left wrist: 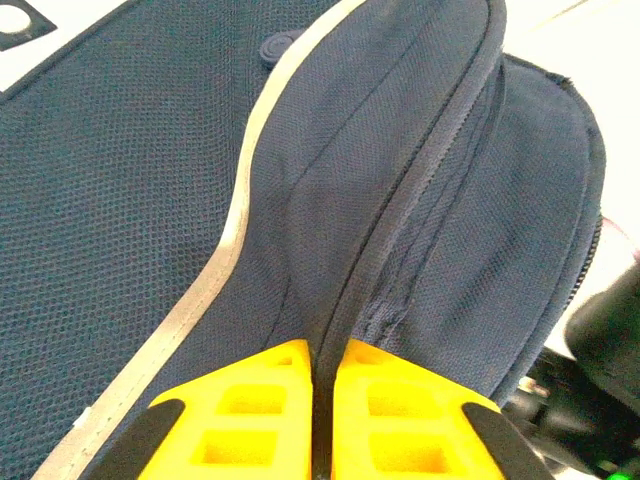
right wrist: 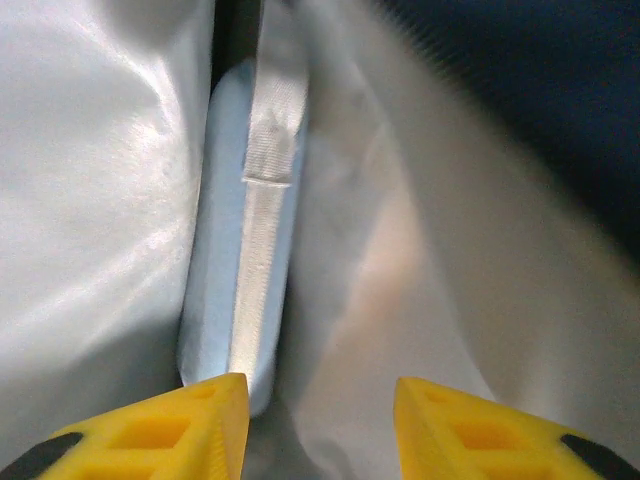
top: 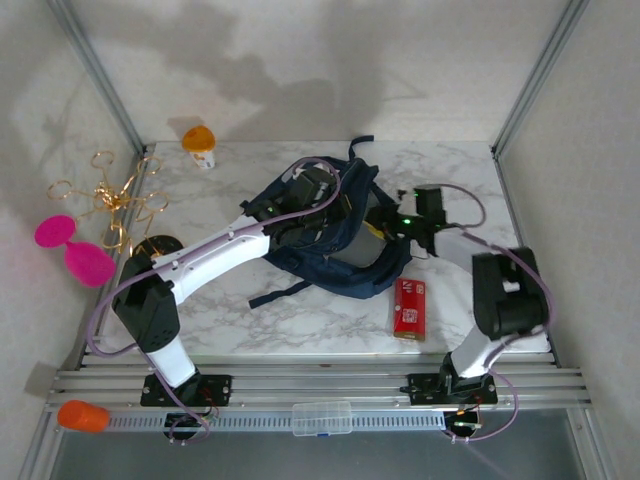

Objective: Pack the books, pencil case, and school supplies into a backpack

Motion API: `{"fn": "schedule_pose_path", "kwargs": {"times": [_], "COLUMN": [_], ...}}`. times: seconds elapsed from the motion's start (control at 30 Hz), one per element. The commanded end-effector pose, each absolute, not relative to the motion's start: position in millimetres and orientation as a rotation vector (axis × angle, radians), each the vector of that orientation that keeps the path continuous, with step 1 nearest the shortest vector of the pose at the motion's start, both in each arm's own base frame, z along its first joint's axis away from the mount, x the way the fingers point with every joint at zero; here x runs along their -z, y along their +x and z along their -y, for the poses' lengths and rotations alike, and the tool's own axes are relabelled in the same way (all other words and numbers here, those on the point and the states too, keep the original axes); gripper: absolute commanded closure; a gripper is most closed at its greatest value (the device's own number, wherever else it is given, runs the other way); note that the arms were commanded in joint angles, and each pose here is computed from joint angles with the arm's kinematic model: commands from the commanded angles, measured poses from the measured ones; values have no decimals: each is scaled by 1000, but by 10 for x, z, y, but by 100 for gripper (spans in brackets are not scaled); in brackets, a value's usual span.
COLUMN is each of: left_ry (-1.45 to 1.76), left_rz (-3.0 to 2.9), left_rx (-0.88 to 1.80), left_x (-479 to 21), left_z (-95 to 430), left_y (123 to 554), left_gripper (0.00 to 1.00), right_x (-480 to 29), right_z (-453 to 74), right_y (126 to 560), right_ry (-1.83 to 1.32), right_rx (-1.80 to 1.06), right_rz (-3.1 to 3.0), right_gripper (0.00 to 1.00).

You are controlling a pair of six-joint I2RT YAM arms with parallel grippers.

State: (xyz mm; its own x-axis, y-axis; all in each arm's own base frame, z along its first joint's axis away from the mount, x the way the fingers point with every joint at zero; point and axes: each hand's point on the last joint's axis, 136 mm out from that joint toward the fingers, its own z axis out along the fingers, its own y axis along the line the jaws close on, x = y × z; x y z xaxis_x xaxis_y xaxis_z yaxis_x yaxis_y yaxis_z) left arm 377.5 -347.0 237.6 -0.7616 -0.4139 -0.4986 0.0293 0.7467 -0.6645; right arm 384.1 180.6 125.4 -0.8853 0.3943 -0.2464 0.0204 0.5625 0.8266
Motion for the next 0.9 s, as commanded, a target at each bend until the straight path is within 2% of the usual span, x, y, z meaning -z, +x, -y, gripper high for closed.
{"fn": "schedule_pose_path", "kwargs": {"times": [0.0, 0.13, 0.3, 0.43, 0.6, 0.77, 0.87], "left_ry": [-237, -172, -326, -601, -794, -885, -974], "left_rz": [-2265, -2251, -2207, -2185, -2130, -2155, -2103], "left_rx": [1035, 1141, 1092, 1122, 1201, 1147, 1165], "left_x": [-2409, -2499, -2475, -2068, -1702, -1453, -1354], "left_z": [3711, 3725, 3136, 2622, 2398, 2362, 2268], "left_y": [3815, 3623, 3442, 3357, 3373, 3438, 3410], "left_gripper": [79, 52, 42, 40, 40, 45, 51], "right_x": [-1291, -1363, -1520, -1434, -1270, -1166, -1107], "right_z": [-1481, -1287, -1473, -1793, -2294, -2751, -2905], "right_y": [3575, 3374, 3081, 2827, 2612, 2509, 2482], "right_ry": [324, 317, 181, 74, -47, -135, -151], "right_rx": [-1058, -890, -747, -638, -614, -590, -568], "right_rz": [-2440, -2486, -2522, -2610, -2665, -2667, -2655], "right_gripper": [51, 48, 45, 44, 47, 53, 56]}}
